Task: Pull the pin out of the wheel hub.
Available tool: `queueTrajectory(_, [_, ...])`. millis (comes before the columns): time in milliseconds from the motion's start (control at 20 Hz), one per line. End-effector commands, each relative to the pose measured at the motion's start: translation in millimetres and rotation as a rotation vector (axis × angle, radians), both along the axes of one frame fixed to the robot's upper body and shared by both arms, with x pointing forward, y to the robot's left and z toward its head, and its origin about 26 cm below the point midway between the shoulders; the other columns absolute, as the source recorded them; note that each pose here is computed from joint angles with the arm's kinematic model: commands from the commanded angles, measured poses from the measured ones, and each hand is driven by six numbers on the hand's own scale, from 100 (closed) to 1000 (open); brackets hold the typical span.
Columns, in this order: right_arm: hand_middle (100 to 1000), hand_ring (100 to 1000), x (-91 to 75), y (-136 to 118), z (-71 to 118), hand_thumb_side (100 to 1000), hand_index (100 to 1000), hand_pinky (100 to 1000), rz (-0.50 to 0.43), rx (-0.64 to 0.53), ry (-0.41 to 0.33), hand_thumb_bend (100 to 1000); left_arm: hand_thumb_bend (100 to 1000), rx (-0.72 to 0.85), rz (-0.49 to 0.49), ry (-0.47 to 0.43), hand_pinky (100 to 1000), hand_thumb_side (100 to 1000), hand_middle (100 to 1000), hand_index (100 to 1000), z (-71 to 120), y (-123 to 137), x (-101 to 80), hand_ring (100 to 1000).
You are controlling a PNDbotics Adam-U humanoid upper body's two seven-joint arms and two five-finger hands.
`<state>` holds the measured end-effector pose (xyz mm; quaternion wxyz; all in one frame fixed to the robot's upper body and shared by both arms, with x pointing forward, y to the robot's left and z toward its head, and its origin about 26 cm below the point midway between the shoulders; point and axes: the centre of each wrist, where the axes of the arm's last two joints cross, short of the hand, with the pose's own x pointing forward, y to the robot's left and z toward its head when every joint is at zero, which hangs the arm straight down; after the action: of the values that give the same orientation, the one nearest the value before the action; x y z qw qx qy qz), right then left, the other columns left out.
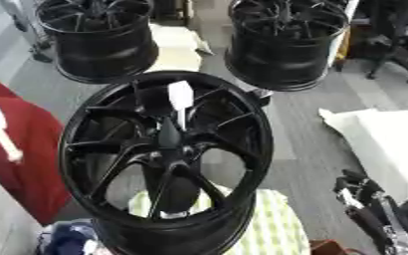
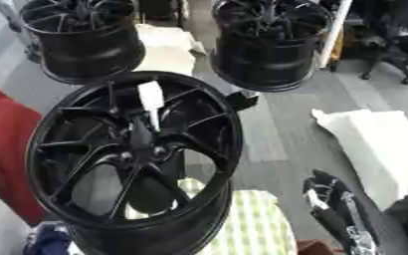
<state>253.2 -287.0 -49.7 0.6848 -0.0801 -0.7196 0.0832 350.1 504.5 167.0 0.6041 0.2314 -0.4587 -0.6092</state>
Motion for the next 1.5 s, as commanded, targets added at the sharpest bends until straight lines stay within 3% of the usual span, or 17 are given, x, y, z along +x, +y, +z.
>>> queueTrajectory(50, [696, 684, 4.8, -7, 8.3, 454, 822, 679, -0.008, -0.019, -0.023, 185, 608, -0.020, 0.047, -0.039, 850, 789, 867, 957, -15.5, 8, -8.2, 838])
queueTrajectory(150, [696, 684, 5.7, -7, 9.1, 453, 822, 679, -0.009, -0.016, -0.026, 184, 589, -0.074, 0.095, -0.071, 839, 808, 857, 952, -32.9, 5, -14.9, 830])
queueTrajectory(350, [696, 684, 5.9, -5, 9.3, 453, 822, 679, -0.010, -0.008, -0.026, 183, 357, -0.238, 0.155, -0.191, 768, 764, 780, 916, -52.4, -7, -27.3, 775])
queueTrajectory(450, [696, 683, 6.7, -5, 10.0, 455, 822, 678, -0.011, -0.005, -0.029, 185, 292, -0.353, 0.169, -0.255, 745, 754, 758, 901, -58.2, -20, -33.6, 760])
queueTrajectory(500, [696, 683, 7.4, -5, 10.7, 443, 822, 678, -0.012, -0.005, -0.031, 203, 522, -0.412, 0.173, -0.283, 733, 708, 744, 892, -59.4, -27, -36.5, 750])
queueTrajectory(550, [696, 683, 8.0, -4, 11.2, 454, 822, 678, -0.011, -0.005, -0.033, 182, 219, -0.476, 0.180, -0.308, 726, 732, 736, 887, -61.4, -35, -39.0, 746])
queueTrajectory(750, [696, 683, 8.3, -2, 11.2, 456, 819, 678, -0.006, 0.002, -0.033, 179, 133, -0.717, 0.238, -0.383, 694, 687, 683, 853, -66.4, -71, -49.2, 712])
queueTrajectory(950, [694, 683, 8.7, 0, 11.3, 458, 817, 678, -0.005, 0.008, -0.035, 177, 100, -0.911, 0.379, -0.442, 678, 634, 655, 833, -69.8, -100, -57.9, 694])
queueTrajectory(1100, [692, 682, 9.6, 0, 12.3, 462, 815, 677, -0.009, 0.010, -0.039, 177, 100, -1.027, 0.467, -0.416, 674, 617, 649, 831, -77.5, -117, -64.3, 689])
queueTrajectory(1500, [690, 681, 10.8, 2, 13.8, 458, 813, 677, -0.005, 0.014, -0.044, 175, 100, -1.133, 0.533, -0.343, 664, 571, 627, 824, -86.0, -134, -67.3, 669])
